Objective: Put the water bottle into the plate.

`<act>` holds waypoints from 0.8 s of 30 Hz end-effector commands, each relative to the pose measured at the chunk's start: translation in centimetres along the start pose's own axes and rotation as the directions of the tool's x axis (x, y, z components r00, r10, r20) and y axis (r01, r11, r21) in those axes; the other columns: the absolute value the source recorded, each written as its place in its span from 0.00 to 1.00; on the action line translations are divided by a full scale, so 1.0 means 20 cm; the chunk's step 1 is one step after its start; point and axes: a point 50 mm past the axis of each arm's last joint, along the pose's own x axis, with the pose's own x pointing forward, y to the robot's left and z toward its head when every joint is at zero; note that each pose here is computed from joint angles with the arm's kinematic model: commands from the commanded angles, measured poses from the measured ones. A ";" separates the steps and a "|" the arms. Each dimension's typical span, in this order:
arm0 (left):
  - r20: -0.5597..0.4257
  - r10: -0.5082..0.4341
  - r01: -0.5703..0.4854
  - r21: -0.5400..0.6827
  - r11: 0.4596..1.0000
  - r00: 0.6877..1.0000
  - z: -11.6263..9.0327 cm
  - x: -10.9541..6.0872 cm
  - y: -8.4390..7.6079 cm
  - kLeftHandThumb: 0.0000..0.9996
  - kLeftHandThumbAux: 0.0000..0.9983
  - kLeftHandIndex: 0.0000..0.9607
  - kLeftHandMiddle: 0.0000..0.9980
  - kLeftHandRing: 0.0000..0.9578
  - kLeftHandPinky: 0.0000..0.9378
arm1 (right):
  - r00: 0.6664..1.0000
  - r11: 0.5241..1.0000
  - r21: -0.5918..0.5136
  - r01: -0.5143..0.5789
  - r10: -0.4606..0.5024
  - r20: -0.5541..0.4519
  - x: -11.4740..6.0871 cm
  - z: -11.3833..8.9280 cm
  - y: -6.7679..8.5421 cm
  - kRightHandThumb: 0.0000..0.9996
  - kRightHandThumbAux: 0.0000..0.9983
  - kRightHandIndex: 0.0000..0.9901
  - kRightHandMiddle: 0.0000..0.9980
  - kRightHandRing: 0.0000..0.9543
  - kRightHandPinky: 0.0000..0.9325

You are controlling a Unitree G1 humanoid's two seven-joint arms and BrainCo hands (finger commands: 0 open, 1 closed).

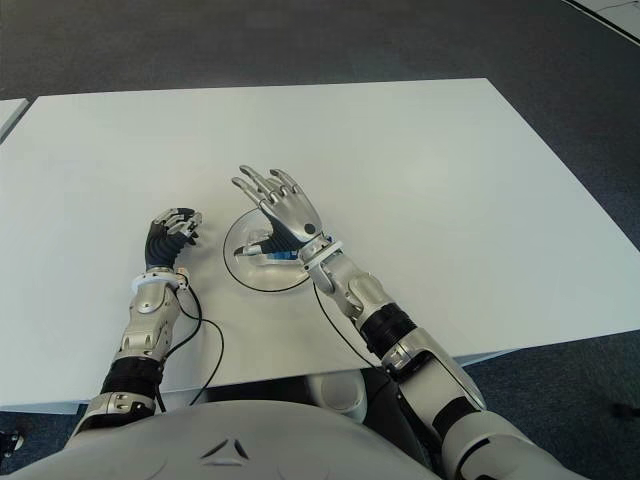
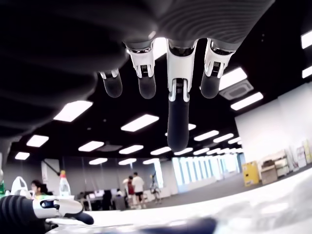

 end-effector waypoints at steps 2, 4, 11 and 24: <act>-0.157 0.018 -0.014 0.023 1.000 0.987 -0.15 -0.06 0.02 0.84 0.68 0.43 0.52 0.69 0.69 | 0.998 0.998 -0.003 0.056 -0.056 0.032 0.01 0.00 0.00 0.00 0.34 0.00 0.00 0.00 0.00; -0.154 0.017 -0.013 0.024 1.000 0.988 -0.15 -0.06 0.02 0.84 0.68 0.43 0.52 0.69 0.70 | 0.995 0.996 -0.011 0.090 -0.090 0.039 0.00 0.00 0.00 0.00 0.32 0.00 0.00 0.00 0.00; -0.152 0.012 -0.009 0.025 1.000 0.988 -0.15 -0.06 0.01 0.84 0.68 0.43 0.52 0.69 0.70 | 0.972 0.975 -0.026 0.221 -0.218 0.084 -0.01 0.00 0.00 0.00 0.29 0.00 0.00 0.00 0.00; -0.150 0.023 -0.019 0.028 0.999 0.988 -0.15 -0.06 0.01 0.84 0.68 0.42 0.52 0.68 0.69 | 0.632 0.633 0.109 0.767 -0.774 0.042 0.04 -0.01 -0.11 0.01 0.51 0.00 0.00 0.00 0.00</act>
